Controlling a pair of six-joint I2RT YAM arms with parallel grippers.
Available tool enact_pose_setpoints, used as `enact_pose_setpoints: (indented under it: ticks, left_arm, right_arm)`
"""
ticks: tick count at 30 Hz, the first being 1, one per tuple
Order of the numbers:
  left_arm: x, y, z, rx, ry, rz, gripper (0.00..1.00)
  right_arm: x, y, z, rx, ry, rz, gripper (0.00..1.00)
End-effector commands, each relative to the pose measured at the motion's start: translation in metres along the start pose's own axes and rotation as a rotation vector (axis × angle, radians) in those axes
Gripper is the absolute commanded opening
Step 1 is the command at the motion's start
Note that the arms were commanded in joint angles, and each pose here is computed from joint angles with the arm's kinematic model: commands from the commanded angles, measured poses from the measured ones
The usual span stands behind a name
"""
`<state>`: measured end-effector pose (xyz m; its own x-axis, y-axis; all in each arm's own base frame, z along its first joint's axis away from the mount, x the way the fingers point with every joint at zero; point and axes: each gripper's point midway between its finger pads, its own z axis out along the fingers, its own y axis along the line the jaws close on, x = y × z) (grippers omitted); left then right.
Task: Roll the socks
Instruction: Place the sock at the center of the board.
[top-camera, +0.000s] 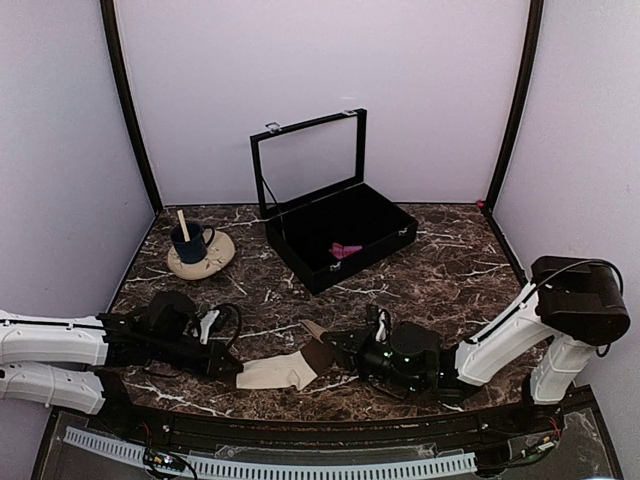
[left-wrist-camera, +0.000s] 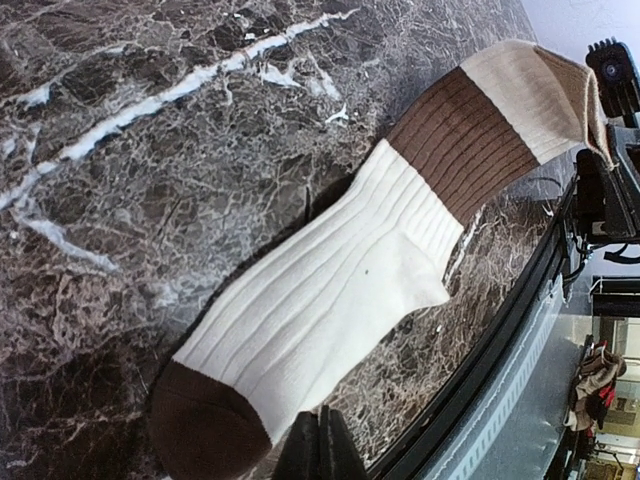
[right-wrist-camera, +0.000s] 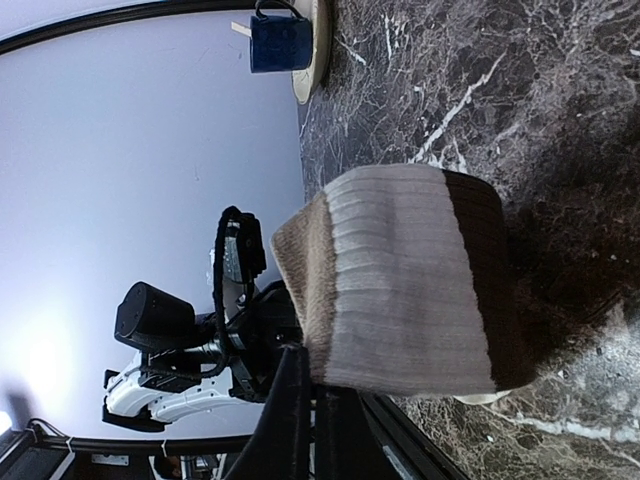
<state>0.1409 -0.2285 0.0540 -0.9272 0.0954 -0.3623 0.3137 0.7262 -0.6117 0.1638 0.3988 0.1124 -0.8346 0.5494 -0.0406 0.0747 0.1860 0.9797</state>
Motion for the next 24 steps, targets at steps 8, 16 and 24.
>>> enact_pose_setpoints:
  ticks: [8, 16, 24]
  left_arm:
    - [0.015, -0.001, 0.009, 0.03, 0.066, 0.043, 0.02]
    - [0.025, 0.014, 0.016, -0.009, 0.099, 0.025, 0.01]
    - [0.026, 0.017, 0.017, -0.014, 0.09, -0.004, 0.01]
  right_arm:
    - [0.0, 0.035, 0.026, 0.012, 0.016, -0.119, 0.0]
    - [0.039, 0.055, 0.065, 0.03, 0.15, -0.185, 0.0]
    - [0.083, 0.039, 0.09, 0.085, 0.262, -0.185, 0.0]
